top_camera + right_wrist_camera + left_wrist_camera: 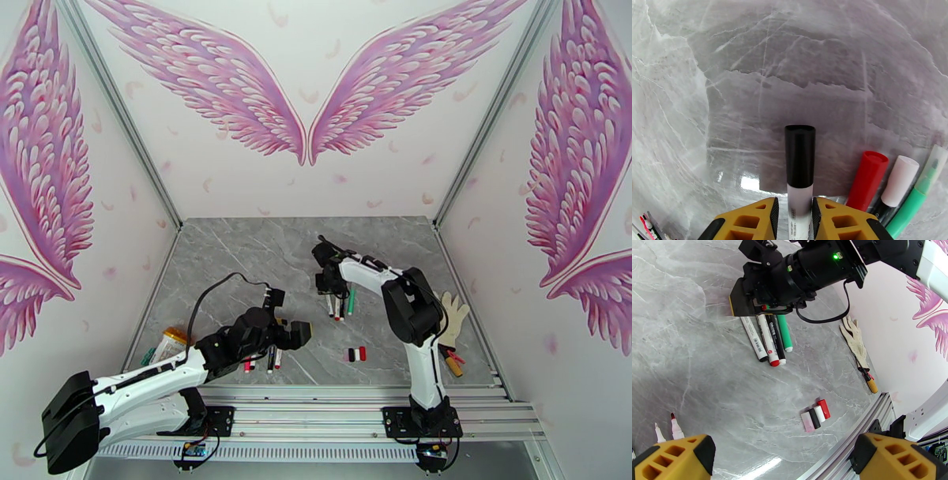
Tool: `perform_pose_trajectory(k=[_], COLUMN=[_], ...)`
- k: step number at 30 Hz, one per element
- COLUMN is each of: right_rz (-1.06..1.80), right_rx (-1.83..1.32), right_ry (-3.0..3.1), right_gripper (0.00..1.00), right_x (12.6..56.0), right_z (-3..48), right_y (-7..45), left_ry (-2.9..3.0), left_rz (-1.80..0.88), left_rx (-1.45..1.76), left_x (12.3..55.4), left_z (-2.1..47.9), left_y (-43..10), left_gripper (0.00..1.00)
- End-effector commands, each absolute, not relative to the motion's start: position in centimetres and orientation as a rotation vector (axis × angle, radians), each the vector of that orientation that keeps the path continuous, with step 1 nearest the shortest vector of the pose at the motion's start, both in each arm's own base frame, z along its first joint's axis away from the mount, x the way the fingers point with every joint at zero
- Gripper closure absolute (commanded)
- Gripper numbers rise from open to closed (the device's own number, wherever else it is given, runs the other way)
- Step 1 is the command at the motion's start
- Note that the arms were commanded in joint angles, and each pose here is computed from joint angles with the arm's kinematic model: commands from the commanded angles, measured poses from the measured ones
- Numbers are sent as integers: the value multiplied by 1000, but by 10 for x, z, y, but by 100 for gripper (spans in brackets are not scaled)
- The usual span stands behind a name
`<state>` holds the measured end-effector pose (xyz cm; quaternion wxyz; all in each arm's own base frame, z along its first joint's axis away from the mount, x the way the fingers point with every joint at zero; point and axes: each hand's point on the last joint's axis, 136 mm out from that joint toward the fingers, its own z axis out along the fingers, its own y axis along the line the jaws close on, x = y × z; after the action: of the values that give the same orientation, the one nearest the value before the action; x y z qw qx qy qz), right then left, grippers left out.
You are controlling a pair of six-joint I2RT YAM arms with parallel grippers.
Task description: Open the pen caps
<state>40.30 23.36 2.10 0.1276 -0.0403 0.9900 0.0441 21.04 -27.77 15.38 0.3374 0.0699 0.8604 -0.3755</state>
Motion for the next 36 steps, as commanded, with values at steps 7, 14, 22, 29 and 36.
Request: perform_pose_trajectory(k=[7,14,22,29,36], right_rz=[9,105,326,617,896], right_rx=[-188,-224,-190,-160,-124], right_ry=[2874,2745,2623,2519,2375], right_gripper=[77,80,81,82,82], right_x=[407,403,362,318,284], right_z=[14,58,111,148,184], right_y=[236,251,248,254,263], left_ry=[2240,2213,2202,2159,2123], left_rz=[-971,-971,-934,-971,-1074], left_rx=[150,124,109,145,240], left_x=[207,208,213,218,217], left_z=[150,155,152,159,167], left_y=[-267,-261,-257,-268,-291], left_gripper=[1,1,1,1,1])
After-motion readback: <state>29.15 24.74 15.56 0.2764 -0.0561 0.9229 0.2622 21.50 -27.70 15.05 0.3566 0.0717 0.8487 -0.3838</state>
